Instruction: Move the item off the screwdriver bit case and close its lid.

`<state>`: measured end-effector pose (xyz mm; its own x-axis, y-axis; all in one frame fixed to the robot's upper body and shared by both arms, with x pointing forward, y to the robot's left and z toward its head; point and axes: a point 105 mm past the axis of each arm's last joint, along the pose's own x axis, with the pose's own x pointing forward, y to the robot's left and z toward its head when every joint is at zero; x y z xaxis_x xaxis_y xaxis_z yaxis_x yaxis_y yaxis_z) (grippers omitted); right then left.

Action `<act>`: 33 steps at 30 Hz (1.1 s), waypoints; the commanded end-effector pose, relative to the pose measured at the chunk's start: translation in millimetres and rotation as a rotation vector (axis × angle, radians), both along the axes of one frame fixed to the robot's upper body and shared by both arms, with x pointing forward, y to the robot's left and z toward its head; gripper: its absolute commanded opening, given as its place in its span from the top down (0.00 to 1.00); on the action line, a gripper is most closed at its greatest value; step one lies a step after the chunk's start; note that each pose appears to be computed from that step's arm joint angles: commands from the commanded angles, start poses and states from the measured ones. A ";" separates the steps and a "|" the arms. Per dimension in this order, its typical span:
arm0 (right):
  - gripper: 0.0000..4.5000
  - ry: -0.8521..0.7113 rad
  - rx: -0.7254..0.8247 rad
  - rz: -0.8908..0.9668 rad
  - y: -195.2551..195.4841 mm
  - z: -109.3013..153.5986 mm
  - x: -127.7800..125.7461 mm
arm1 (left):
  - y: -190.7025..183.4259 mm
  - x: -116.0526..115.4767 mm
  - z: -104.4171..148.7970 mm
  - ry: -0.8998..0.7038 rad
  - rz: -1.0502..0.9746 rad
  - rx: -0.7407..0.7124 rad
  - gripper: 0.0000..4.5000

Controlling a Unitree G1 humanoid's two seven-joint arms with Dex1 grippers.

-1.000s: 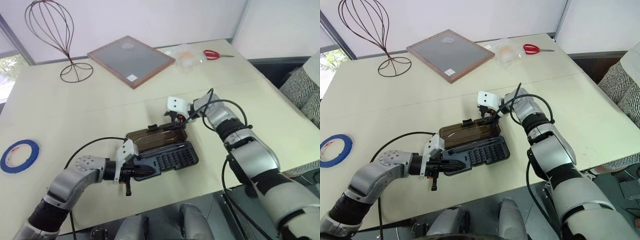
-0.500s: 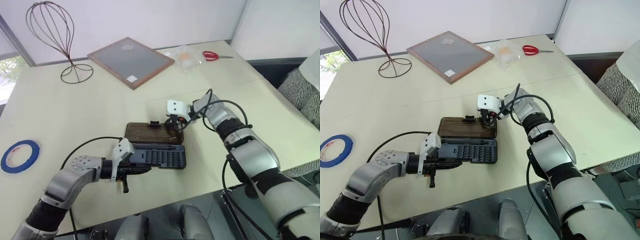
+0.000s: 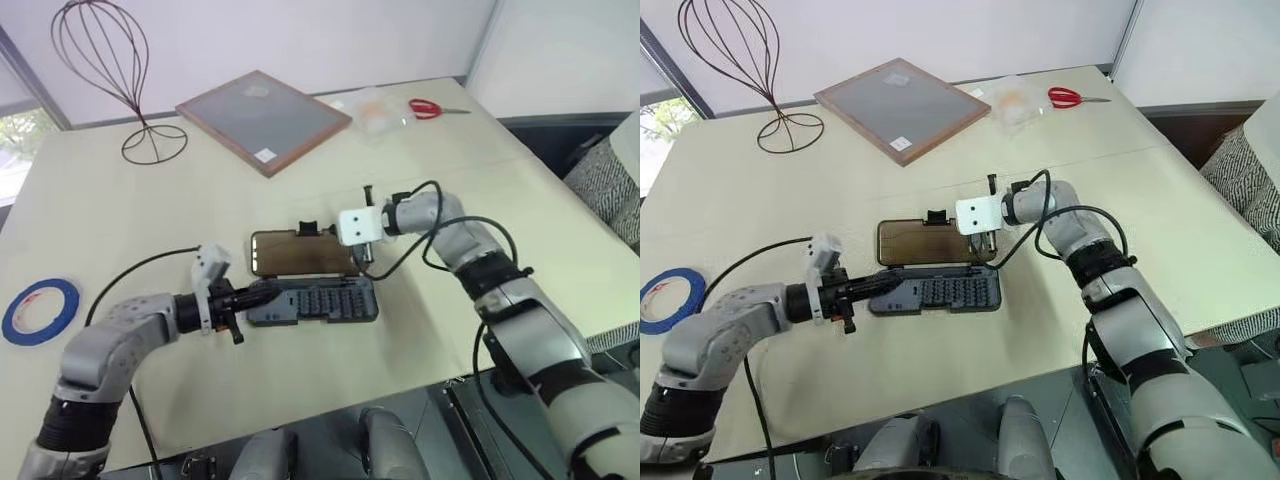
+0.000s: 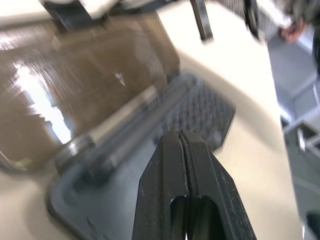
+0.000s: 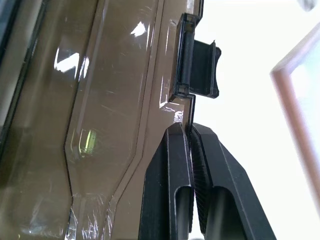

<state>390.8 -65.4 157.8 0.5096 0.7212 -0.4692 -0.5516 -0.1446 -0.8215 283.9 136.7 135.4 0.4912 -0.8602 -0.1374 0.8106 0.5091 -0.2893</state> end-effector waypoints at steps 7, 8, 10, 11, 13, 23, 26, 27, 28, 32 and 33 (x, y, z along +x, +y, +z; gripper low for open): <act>0.98 -0.189 0.066 0.019 9.4 26.6 -23.4 | 33.4 45.2 59.7 -0.123 0.219 -0.181 1.00; 0.98 -0.196 0.069 0.019 10.5 27.0 -24.6 | 39.5 51.8 63.0 -0.132 0.257 -0.189 1.00; 0.98 -0.201 0.072 0.021 12.8 26.6 -27.8 | 51.7 64.8 64.9 -0.145 0.335 -0.181 1.00; 0.98 -0.202 0.074 0.024 14.0 25.9 -29.7 | 56.5 69.8 63.0 -0.147 0.362 -0.169 1.00; 0.98 -0.200 0.075 0.028 15.4 24.4 -32.9 | 62.7 78.0 55.7 -0.146 0.404 -0.136 1.00; 0.98 -0.204 0.074 0.029 16.2 27.9 -36.1 | 41.5 86.3 1.6 -0.120 0.325 0.036 1.00; 0.98 -0.155 0.092 -0.001 13.3 25.6 -31.1 | 20.5 71.8 10.3 -0.106 0.194 -0.017 1.00; 0.98 -0.119 0.114 -0.025 11.8 25.3 -27.4 | 15.4 65.8 12.2 -0.099 0.151 -0.024 1.00; 0.98 -0.086 0.141 -0.052 10.5 26.1 -22.9 | 12.5 60.2 12.0 -0.089 0.116 -0.019 1.00; 0.98 0.055 0.187 -0.146 2.2 22.4 -3.4 | 13.1 33.4 -3.4 -0.037 -0.015 0.073 1.00; 0.98 0.071 0.188 -0.159 1.0 21.7 -0.5 | 13.7 29.2 -5.8 -0.027 -0.033 0.085 1.00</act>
<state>384.1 -62.1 163.1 0.5794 0.7043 -0.4103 -0.6157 0.0483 -0.7865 321.4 152.5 125.3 0.5112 -0.8378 -0.1917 0.8035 0.5450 -0.2392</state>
